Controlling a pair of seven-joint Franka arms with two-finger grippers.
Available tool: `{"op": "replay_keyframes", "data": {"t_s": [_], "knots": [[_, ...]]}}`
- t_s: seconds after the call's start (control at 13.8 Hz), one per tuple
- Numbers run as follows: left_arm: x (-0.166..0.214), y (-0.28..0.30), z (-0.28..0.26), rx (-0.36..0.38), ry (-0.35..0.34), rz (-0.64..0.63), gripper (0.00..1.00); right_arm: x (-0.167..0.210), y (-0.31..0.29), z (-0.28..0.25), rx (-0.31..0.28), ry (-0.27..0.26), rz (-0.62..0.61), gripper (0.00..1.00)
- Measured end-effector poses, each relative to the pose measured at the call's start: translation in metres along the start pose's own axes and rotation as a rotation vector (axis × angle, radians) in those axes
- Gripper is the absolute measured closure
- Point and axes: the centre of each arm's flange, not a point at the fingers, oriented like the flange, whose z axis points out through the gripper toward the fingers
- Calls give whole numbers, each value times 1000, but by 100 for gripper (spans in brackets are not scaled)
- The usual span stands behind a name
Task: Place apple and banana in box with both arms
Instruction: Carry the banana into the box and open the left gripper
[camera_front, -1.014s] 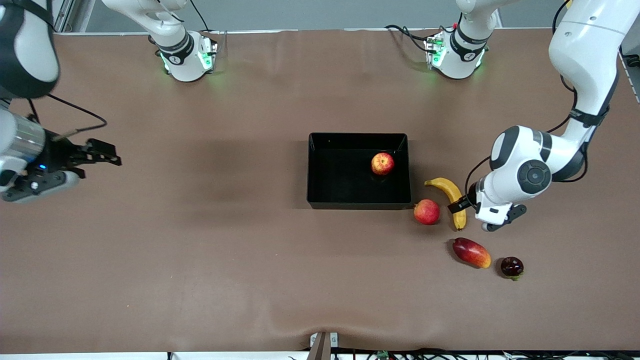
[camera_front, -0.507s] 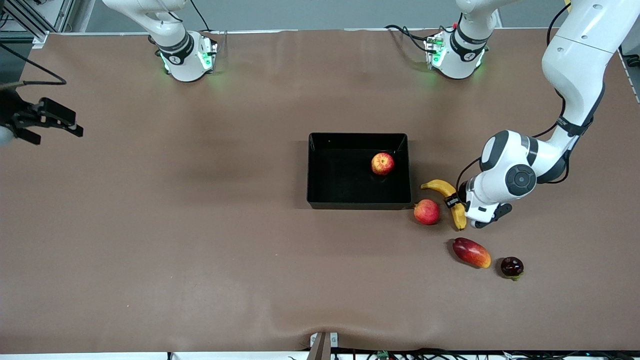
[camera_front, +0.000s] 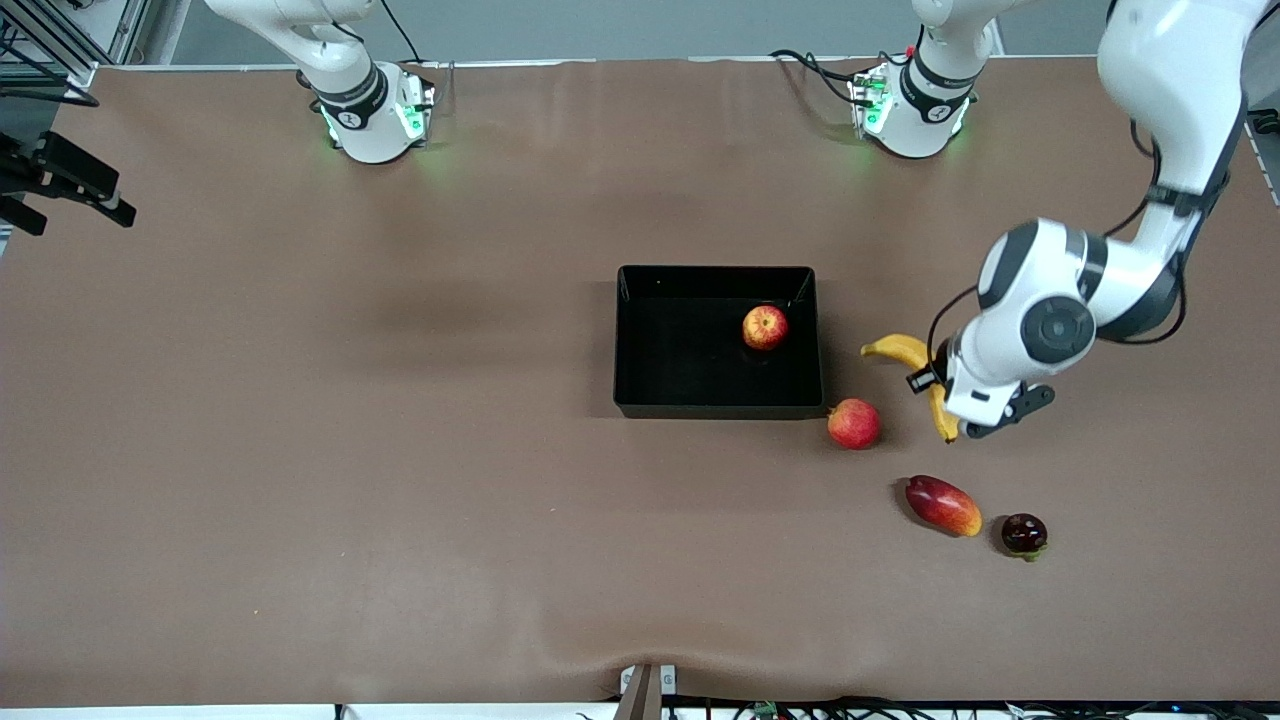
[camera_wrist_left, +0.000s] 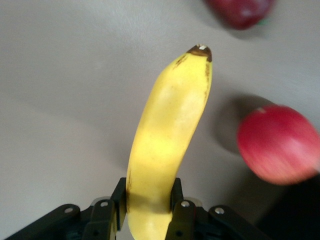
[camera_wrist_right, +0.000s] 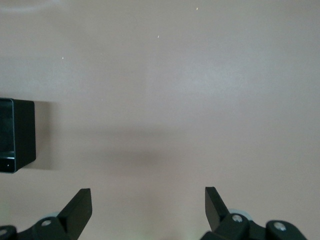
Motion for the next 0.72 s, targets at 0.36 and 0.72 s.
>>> {"op": "replay_keyframes", "data": {"t_s": [0.36, 0.72], "knots": [[-85, 89, -91, -50, 61, -63, 63, -3, 3, 17, 6, -77, 25, 0], [-182, 202, -62, -68, -11, 37, 63, -2, 6, 21, -28, -85, 86, 0]]}}
